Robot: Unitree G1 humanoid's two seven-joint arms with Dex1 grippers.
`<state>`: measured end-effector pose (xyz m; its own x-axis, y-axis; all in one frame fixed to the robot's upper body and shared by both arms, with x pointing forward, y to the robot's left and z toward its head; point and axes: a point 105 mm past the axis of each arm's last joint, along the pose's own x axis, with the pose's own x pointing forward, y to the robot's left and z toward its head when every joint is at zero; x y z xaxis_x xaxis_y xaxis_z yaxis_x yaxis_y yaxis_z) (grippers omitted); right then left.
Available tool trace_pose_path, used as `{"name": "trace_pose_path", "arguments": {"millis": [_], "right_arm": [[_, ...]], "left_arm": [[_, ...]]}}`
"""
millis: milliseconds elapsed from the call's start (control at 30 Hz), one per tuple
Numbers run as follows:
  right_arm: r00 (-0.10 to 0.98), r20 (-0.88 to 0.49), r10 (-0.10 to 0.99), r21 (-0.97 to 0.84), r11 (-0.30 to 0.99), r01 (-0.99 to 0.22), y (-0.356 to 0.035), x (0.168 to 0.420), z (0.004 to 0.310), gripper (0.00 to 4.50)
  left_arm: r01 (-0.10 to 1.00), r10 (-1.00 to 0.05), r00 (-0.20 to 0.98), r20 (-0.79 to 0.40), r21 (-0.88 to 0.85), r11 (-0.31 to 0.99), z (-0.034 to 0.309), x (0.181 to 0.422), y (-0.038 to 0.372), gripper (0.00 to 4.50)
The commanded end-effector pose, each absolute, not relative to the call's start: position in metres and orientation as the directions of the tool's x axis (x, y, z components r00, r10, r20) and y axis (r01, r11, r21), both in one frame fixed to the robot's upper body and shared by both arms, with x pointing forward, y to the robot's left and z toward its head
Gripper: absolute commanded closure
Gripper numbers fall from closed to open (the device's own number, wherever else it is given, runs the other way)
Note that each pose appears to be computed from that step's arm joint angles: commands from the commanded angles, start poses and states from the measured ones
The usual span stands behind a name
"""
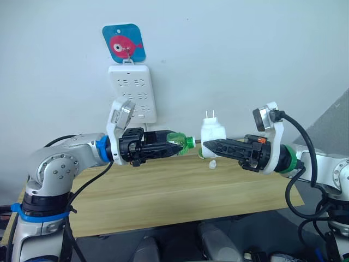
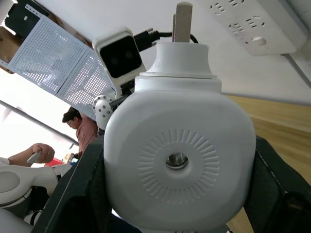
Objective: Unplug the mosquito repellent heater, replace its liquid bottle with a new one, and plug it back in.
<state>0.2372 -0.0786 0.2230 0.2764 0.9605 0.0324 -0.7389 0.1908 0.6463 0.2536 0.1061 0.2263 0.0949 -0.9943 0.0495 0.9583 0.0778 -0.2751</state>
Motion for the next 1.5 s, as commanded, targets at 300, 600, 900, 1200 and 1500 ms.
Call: {"name": "trace_pose_path", "arguments": {"millis": [300,600,900,1200,1500], "right_arm": [[0.236,0.065,0.970,0.626,0.145,-0.766,-0.075,0.229,0.232,1.50],[0.253,0.080,0.964,0.646,0.143,-0.750,-0.081,0.232,0.229,1.50],[0.269,0.082,0.960,0.653,0.152,-0.742,-0.086,0.234,0.228,1.50],[0.266,0.094,0.959,0.657,0.141,-0.741,-0.086,0.233,0.228,1.50],[0.244,0.099,0.965,0.657,0.120,-0.744,-0.084,0.230,0.228,1.50]], "left_arm": [[0.968,-0.999,0.015,0.033,-0.249,0.006,0.234,0.243,0.099,2.16],[0.962,-0.999,0.019,0.031,-0.274,0.010,0.232,0.245,0.105,2.16],[0.960,-0.999,0.040,0.010,-0.279,0.035,0.227,0.247,0.112,2.16],[0.956,-0.999,0.046,0.007,-0.289,0.042,0.222,0.248,0.114,2.16],[0.954,-0.999,0.024,0.030,-0.300,0.014,0.224,0.245,0.110,2.16]]}}
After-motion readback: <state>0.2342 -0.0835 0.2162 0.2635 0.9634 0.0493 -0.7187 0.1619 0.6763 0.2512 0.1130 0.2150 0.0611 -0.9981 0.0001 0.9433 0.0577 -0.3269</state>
